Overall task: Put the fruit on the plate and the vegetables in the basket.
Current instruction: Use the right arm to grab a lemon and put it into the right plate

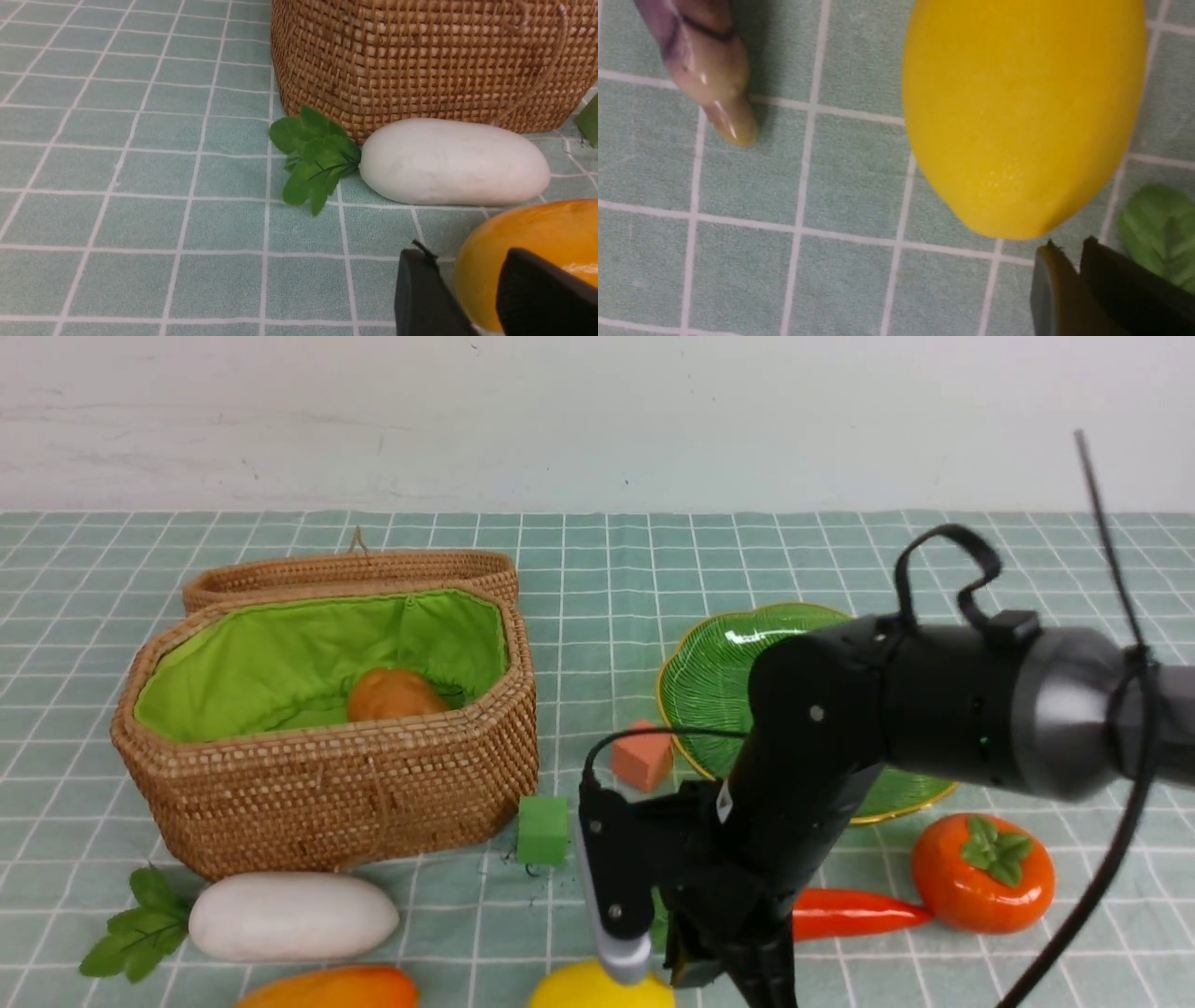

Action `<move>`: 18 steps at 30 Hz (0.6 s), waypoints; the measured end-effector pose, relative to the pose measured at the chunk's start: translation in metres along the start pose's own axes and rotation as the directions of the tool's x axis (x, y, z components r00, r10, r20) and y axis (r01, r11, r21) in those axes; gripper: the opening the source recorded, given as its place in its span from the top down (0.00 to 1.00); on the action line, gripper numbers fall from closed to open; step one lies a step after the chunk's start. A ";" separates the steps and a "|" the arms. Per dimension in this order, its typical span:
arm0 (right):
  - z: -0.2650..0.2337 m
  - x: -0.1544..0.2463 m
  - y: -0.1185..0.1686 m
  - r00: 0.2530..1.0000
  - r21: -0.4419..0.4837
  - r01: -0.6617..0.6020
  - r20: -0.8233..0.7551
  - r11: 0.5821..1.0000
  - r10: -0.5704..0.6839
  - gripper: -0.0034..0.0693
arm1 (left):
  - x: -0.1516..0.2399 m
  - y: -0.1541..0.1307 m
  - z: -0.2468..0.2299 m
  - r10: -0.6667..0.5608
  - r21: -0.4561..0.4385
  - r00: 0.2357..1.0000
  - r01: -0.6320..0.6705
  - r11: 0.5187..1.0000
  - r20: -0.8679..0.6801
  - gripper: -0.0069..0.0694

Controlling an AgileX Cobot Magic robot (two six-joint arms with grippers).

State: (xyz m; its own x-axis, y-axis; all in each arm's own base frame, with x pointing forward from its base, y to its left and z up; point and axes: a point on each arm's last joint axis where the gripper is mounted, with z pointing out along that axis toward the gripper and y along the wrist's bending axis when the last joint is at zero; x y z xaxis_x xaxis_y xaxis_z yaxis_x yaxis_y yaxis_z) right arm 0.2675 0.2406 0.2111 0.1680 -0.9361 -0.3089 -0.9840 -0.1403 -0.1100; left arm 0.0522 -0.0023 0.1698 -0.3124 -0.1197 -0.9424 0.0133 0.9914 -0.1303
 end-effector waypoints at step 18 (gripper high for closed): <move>-0.019 -0.048 0.029 0.985 -0.038 0.007 0.174 0.999 0.000 0.03 | 0.000 0.000 0.000 0.000 0.000 1.000 0.000 1.000 0.001 0.60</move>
State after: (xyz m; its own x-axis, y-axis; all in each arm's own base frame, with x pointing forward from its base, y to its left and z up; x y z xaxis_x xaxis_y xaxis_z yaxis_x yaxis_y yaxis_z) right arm 0.2299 0.2749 0.2405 0.1756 -0.8657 -0.4688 -0.9844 -0.1586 -0.0758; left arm 0.0522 -0.0023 0.1699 -0.3115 -0.1197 -0.9427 0.0135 0.9914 -0.1303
